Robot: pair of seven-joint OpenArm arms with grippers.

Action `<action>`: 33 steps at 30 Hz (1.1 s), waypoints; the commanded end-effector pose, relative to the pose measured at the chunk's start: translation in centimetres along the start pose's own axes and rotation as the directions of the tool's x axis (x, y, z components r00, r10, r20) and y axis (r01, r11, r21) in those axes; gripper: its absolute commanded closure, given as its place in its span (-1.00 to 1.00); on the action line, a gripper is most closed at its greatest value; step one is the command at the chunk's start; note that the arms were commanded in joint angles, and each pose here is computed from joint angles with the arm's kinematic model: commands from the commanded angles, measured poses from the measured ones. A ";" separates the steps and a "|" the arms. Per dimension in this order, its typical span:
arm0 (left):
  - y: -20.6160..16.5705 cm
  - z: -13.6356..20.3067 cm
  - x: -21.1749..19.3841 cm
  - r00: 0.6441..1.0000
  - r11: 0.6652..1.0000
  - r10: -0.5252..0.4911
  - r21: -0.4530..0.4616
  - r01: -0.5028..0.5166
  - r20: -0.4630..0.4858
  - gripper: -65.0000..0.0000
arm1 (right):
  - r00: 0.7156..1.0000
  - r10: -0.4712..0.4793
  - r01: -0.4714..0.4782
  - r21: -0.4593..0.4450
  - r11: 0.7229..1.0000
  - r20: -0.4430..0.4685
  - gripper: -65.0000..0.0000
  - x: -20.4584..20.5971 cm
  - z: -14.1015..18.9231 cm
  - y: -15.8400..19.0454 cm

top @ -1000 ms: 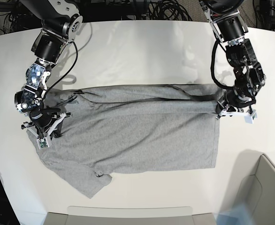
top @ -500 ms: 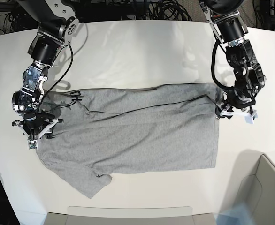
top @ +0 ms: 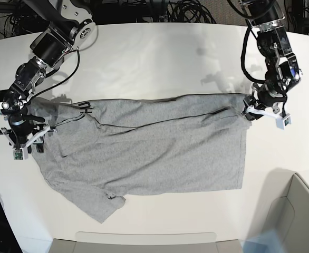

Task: Fold the T-shirt properly
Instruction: 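Lower the folded shoulder edge onto the shirt with both grippers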

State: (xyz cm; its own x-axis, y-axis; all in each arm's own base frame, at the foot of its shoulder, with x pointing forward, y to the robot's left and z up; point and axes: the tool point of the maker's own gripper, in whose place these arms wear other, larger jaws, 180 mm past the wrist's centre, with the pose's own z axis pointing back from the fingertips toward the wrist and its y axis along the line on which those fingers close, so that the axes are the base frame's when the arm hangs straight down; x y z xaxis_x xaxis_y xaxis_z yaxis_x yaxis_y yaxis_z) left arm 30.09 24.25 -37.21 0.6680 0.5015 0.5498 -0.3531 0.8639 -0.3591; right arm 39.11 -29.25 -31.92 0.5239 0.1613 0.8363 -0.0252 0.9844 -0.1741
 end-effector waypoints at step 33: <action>2.7 -5.0 -7.5 0.965 0.989 -0.122 0.059 0.139 -0.233 0.70 | 0.976 -0.083 0.088 0.017 0.996 -0.200 0.27 -10.3 1.1 -0.7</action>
State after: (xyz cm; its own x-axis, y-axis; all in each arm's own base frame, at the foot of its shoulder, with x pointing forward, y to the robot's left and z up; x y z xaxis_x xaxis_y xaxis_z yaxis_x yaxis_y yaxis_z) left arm 29.12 23.12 -44.84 0.7980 0.3639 0.4804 -0.2799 0.9297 -0.2394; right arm 32.20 -30.75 -40.94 0.6942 0.0301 0.7191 0.0191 0.9980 -0.0602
